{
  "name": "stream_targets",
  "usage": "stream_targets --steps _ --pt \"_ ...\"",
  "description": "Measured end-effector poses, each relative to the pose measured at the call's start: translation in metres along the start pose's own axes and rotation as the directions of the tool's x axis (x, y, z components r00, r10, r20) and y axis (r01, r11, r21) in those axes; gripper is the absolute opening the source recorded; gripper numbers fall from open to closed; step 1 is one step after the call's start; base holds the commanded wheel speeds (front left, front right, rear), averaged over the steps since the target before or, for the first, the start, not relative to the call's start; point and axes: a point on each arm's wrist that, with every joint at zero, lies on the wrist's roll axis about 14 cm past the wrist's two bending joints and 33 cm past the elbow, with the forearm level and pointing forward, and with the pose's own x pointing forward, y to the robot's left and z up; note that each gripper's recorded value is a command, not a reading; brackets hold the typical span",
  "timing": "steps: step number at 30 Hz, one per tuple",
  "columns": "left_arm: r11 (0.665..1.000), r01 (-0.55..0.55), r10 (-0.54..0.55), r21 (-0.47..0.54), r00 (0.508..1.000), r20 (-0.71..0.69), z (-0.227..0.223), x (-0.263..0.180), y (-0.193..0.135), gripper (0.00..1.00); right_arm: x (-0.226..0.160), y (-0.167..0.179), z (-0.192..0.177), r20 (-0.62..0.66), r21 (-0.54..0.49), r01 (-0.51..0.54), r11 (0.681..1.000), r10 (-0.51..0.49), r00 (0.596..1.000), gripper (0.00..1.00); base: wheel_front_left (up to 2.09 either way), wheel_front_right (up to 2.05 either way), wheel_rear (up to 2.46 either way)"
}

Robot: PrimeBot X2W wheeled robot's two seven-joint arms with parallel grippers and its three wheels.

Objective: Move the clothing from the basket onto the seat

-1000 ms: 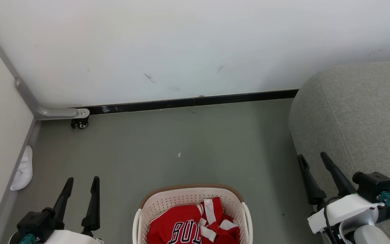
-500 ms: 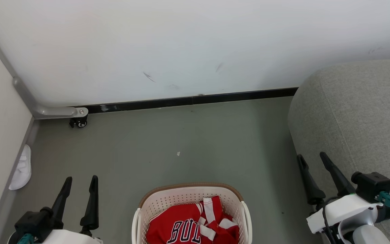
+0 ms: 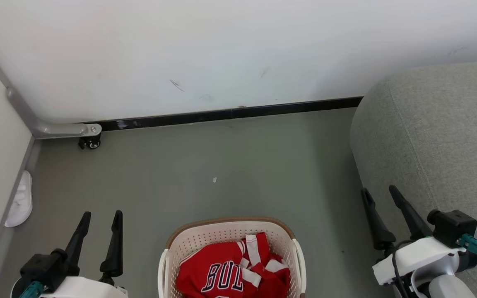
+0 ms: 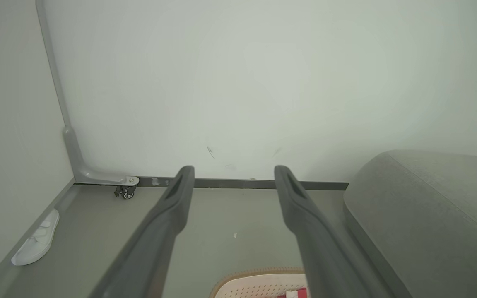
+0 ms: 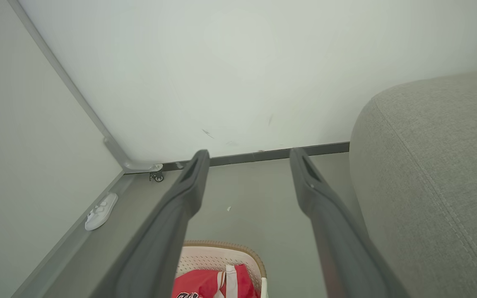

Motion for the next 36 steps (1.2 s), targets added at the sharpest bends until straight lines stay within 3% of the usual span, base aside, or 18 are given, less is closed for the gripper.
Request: stream_targets --steps 36 --pt "0.998 0.056 -0.054 0.008 0.990 -0.130 -0.052 0.035 -0.008 1.00 0.018 -0.016 -0.040 -0.097 0.006 0.043 0.999 -0.042 0.994 1.00 0.00 0.00 0.00"
